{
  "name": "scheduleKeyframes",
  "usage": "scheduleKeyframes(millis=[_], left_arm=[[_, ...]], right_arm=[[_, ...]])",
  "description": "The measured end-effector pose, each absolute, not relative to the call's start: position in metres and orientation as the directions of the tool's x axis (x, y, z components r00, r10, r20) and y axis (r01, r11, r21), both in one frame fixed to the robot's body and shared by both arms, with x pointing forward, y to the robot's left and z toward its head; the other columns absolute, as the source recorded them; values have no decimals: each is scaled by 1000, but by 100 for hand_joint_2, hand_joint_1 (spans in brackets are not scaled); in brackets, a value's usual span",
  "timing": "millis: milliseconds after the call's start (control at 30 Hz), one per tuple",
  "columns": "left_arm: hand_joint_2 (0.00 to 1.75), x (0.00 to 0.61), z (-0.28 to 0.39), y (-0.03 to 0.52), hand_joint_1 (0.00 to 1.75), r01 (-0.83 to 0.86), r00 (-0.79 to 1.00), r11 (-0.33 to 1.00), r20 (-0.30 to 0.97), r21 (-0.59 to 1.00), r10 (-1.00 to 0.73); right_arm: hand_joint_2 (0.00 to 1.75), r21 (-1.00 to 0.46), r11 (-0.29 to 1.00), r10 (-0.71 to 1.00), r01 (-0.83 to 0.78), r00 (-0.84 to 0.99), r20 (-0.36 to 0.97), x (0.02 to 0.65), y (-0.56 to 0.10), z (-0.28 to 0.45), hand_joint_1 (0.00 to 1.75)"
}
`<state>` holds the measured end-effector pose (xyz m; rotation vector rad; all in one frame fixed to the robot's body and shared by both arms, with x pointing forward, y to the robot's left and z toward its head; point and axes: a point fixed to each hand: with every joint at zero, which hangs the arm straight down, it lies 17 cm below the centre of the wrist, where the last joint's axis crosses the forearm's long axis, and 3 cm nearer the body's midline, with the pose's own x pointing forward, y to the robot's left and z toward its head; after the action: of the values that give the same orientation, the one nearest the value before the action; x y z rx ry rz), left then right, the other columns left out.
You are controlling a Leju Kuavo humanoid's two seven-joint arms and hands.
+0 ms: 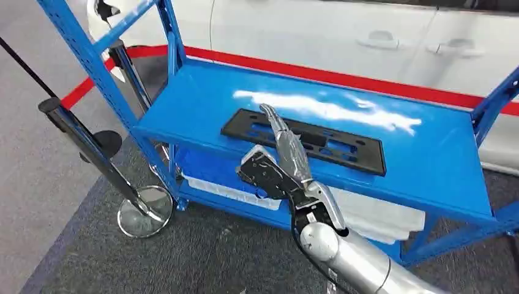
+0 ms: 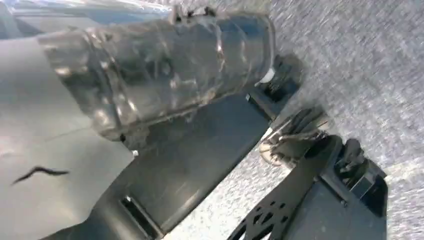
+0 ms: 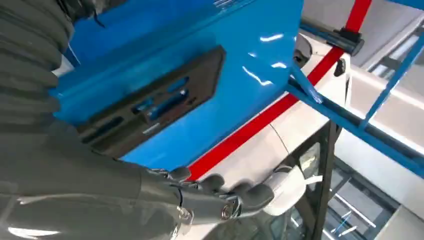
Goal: Take the parts from the cabinet and place them on the table.
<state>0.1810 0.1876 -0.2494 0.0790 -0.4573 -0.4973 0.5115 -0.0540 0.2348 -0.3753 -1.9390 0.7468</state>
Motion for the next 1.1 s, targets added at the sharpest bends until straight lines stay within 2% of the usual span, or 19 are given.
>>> scheduleKeyframes(millis=[200, 333, 800, 1100], left_arm=[[0, 176, -251, 185, 0, 451, 779, 875, 399, 179, -483], [0, 176, -250, 184, 0, 461, 773, 869, 399, 181, -493], [0, 176, -250, 184, 0, 488, 753, 850, 396, 198, -525], [0, 173, -251, 184, 0, 506, 747, 839, 385, 201, -543]], right_arm=[[175, -705, 708, 632, -47, -403, 662, 526, -69, 209, 0], [175, -780, 625, 719, -14, -378, 583, 534, -78, 197, 0], [175, -907, 419, 862, -34, -298, 410, 539, -98, 141, 0], [175, -879, 413, 841, -240, -270, 469, 528, -93, 92, 0]])
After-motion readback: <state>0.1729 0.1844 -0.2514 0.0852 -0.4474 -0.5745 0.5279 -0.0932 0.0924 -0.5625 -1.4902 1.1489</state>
